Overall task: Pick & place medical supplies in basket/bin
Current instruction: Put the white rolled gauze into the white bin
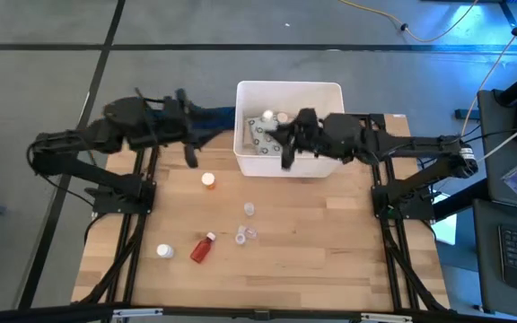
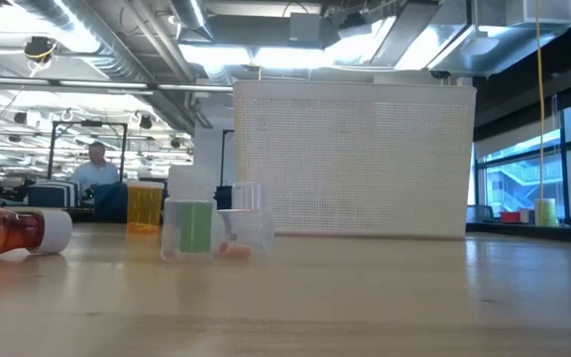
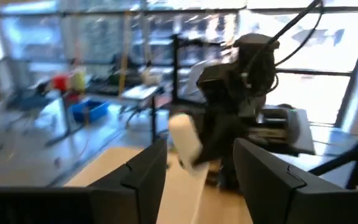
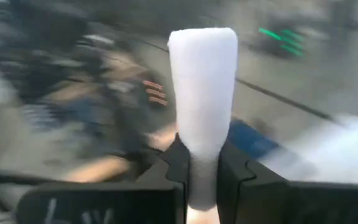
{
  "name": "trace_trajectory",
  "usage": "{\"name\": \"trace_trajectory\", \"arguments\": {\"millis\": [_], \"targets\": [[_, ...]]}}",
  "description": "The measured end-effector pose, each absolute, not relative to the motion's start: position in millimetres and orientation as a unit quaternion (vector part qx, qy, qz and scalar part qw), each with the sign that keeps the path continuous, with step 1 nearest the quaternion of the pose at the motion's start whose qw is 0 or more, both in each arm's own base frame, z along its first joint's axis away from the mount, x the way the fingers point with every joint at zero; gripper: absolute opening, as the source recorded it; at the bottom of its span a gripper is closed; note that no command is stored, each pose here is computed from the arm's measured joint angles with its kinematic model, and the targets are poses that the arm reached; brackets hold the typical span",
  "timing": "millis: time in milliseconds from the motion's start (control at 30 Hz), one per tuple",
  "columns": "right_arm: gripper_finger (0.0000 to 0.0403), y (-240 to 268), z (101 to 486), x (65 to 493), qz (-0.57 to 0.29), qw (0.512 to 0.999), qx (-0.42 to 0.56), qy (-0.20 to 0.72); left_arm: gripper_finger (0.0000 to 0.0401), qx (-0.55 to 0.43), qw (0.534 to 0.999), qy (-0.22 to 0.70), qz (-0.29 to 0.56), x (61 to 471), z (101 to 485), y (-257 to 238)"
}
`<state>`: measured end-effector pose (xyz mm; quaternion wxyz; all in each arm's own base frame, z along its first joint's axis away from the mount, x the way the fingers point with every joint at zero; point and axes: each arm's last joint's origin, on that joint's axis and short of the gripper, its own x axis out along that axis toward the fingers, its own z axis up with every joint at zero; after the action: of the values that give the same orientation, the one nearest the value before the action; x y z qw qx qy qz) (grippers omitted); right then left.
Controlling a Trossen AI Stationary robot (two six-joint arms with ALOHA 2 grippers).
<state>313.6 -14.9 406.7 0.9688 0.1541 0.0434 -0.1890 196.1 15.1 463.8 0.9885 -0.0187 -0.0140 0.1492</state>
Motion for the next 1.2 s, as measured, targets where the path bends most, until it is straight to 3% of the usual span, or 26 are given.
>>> {"name": "trace_trajectory", "arguments": {"millis": [133,367,800,1200], "targets": [[0.0037,-47.5,390.6,301.5,-0.337,0.915,0.192,0.111,0.0175,-0.058,0.98,0.03,0.186,174.3,457.5,16.3],[0.0041,-110.7,344.9,288.8,-0.475,0.811,0.249,0.233,0.017,-0.078,0.971,0.088,0.206,165.5,446.0,16.7],[0.0042,-189.6,255.7,302.1,-0.487,0.708,0.342,0.38,0.017,-0.071,0.967,0.133,0.207,176.7,435.3,16.9],[0.0044,-209.9,193.3,311.8,-0.489,0.648,0.355,0.464,0.0171,-0.069,0.965,0.153,0.201,176.4,431.7,16.4]]}}
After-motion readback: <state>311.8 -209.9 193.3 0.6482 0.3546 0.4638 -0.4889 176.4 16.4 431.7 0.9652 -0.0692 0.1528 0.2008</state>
